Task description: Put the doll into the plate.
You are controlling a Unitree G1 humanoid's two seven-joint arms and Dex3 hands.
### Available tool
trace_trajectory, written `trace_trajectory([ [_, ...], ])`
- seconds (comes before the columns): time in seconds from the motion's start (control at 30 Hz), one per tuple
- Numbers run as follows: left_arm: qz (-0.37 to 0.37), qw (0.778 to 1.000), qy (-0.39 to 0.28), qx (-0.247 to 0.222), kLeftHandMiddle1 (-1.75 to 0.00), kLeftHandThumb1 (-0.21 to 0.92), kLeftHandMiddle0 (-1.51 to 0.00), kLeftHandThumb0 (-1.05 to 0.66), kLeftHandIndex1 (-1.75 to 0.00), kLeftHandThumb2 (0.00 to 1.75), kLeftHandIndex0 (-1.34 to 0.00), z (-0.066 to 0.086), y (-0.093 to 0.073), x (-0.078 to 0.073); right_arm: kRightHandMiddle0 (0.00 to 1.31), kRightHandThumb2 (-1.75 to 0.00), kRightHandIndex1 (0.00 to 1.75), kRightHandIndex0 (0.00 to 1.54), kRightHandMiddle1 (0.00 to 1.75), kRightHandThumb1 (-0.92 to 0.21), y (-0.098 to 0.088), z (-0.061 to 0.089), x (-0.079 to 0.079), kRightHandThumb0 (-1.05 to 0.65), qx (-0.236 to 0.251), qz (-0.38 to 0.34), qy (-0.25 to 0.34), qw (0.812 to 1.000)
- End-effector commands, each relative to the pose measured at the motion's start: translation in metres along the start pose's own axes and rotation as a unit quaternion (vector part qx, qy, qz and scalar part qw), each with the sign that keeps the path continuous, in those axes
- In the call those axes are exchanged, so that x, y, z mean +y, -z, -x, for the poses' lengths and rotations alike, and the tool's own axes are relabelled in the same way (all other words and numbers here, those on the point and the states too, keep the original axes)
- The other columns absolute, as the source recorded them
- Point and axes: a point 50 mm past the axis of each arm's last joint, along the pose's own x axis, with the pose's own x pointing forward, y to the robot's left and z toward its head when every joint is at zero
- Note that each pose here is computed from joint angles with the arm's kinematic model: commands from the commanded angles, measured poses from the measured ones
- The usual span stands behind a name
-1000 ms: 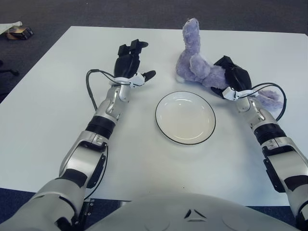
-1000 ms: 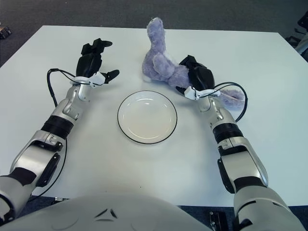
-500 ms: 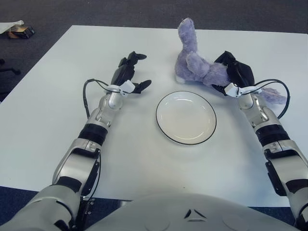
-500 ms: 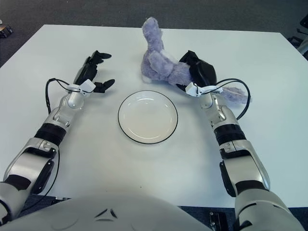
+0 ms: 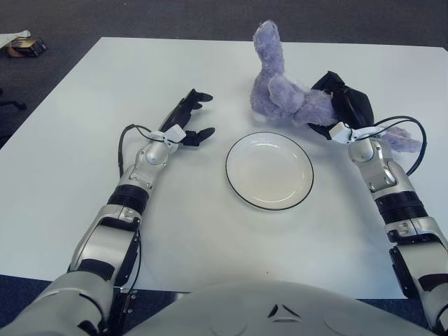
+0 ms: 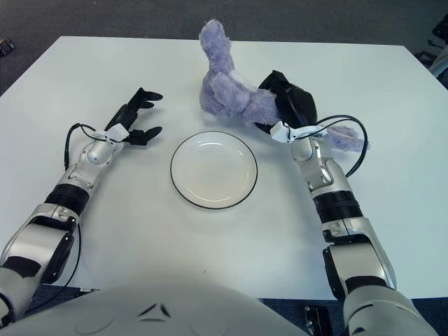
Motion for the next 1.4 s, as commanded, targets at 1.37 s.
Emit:
trace_trajectory([
  [1.37, -0.057, 0.997, 0.019, 0.058, -1.05, 0.64, -0.08, -0.6, -1.13, 0.81, 0.0, 0.019, 0.028, -0.009, 0.54, -1.59, 1.75, 0.78, 1.75, -0.09, -0.048, 0.025, -0.018, 0.0, -0.132, -0.097, -0.037, 0.986],
])
